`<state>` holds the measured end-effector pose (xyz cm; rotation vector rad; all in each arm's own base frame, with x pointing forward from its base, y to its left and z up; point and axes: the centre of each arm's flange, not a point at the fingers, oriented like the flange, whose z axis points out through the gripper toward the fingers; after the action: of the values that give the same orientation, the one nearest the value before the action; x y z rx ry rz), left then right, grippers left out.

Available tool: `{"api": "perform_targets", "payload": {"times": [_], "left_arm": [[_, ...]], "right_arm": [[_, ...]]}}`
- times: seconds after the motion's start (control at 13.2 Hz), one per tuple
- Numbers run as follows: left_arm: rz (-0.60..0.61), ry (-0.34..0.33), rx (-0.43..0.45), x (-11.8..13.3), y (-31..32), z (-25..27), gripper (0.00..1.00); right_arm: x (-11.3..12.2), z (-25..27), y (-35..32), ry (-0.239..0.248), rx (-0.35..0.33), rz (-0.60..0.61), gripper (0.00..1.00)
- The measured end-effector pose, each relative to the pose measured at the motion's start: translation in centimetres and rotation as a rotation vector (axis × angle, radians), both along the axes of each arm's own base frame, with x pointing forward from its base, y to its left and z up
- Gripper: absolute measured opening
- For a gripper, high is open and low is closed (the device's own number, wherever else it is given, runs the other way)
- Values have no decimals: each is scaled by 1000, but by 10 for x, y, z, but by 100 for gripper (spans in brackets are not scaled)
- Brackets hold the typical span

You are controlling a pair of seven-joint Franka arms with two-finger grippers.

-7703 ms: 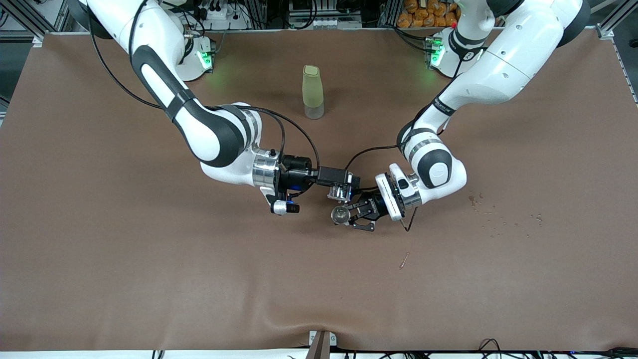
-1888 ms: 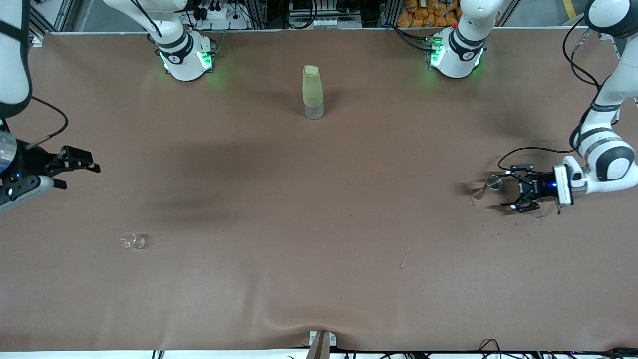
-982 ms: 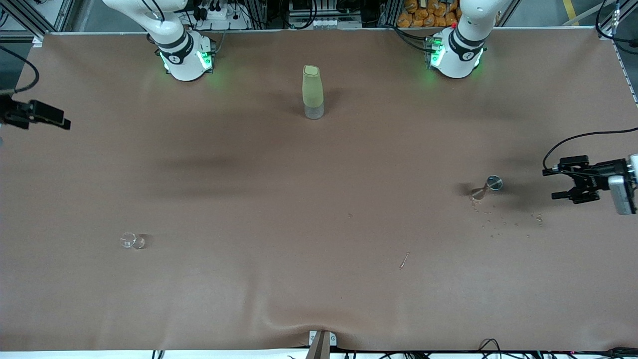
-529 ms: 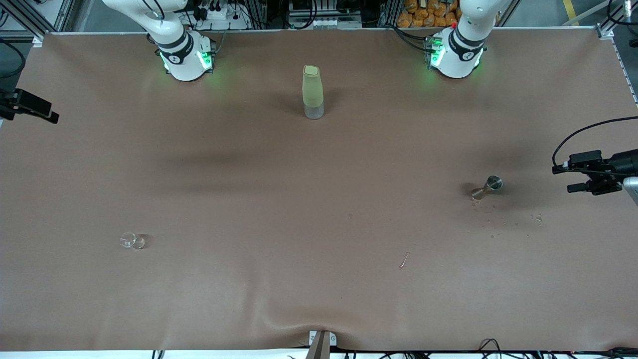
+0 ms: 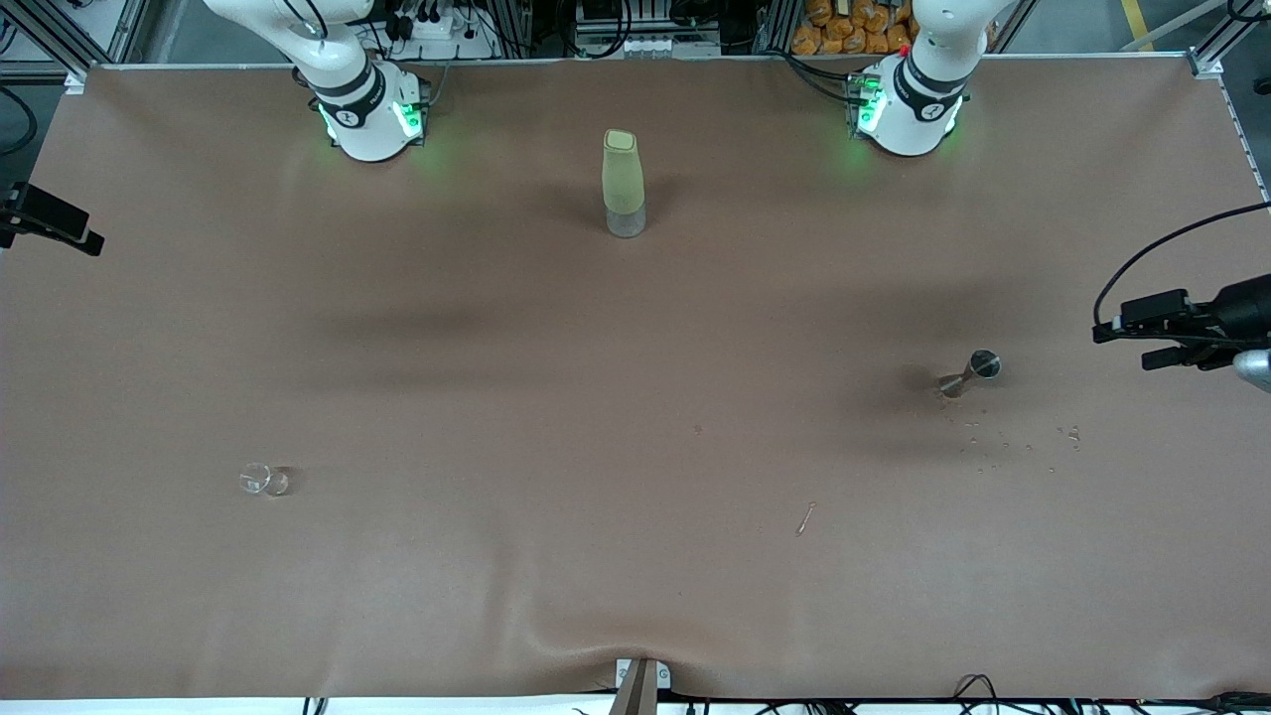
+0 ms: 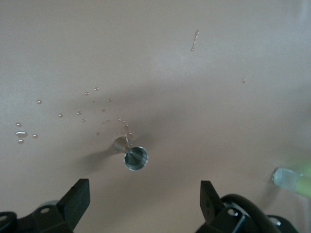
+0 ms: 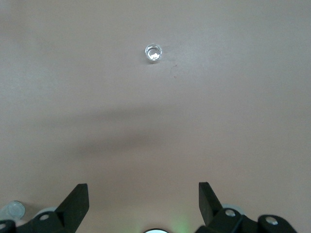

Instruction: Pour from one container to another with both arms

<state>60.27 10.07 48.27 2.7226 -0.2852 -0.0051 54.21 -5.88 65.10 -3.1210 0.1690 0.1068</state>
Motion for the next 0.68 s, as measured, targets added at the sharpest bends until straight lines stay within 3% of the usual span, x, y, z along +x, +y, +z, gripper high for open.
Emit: {"api": "perform_targets", "payload": {"times": [0.23,0.68], "left_arm": [[70,11,86,3,-41,29,100],[234,1,158,-4,-82,75,100]], "right_arm": [[0,0,1,-3,7,-1,100],[2,1,0,-18,6,-1,100]]}}
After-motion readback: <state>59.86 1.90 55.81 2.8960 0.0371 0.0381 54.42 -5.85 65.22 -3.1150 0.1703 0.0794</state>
